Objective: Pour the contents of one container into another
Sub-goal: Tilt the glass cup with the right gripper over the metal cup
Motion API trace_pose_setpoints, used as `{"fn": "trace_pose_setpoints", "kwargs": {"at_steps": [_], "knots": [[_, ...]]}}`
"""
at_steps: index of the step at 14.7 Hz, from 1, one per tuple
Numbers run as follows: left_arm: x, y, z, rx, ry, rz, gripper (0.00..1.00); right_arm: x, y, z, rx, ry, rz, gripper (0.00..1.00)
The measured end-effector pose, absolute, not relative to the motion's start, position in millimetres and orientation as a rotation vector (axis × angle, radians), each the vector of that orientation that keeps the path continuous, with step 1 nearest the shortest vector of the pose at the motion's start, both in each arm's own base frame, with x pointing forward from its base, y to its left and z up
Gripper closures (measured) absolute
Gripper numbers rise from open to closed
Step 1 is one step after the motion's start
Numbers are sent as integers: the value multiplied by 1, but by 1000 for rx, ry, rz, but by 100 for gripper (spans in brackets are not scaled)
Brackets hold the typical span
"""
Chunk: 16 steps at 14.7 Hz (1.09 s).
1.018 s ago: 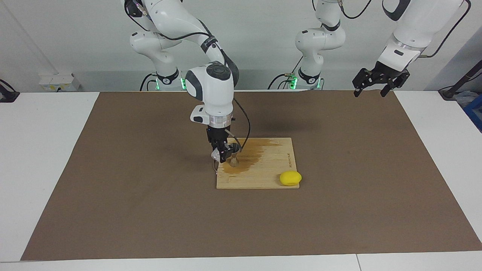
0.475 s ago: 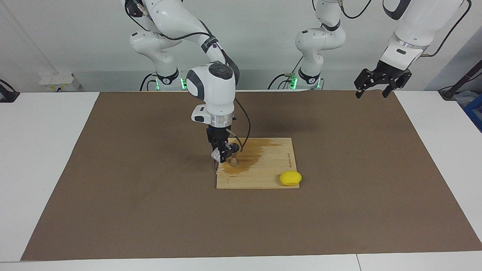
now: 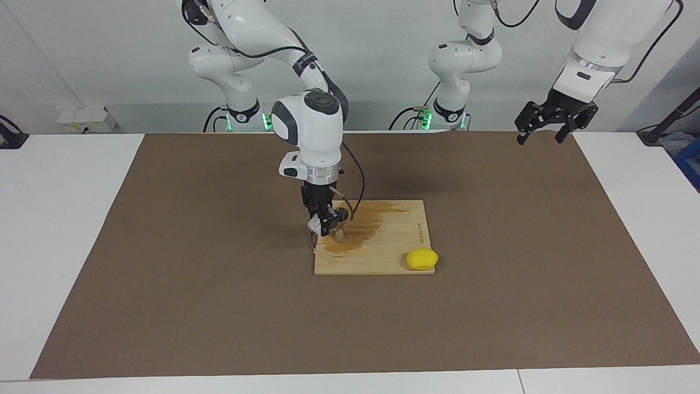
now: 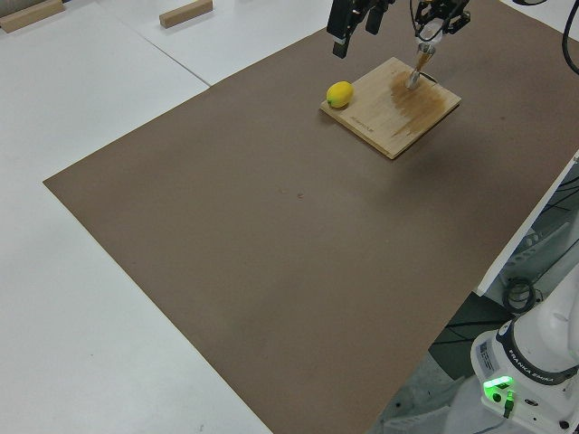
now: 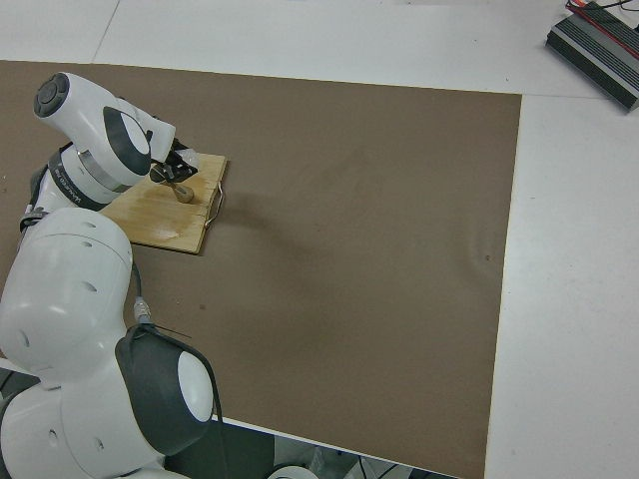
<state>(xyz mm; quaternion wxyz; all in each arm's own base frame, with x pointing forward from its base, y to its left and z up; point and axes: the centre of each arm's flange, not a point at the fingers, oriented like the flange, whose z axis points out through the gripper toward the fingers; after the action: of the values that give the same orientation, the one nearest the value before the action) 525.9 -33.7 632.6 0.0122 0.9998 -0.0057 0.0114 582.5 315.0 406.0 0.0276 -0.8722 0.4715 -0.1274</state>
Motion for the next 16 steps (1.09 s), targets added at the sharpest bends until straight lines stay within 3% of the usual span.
{"fn": "trace_pose_setpoints", "kwargs": {"at_steps": [16], "knots": [[526,-35,631,3116,-21,29,0,593,298,410,-2543,1606,-217,49]]}}
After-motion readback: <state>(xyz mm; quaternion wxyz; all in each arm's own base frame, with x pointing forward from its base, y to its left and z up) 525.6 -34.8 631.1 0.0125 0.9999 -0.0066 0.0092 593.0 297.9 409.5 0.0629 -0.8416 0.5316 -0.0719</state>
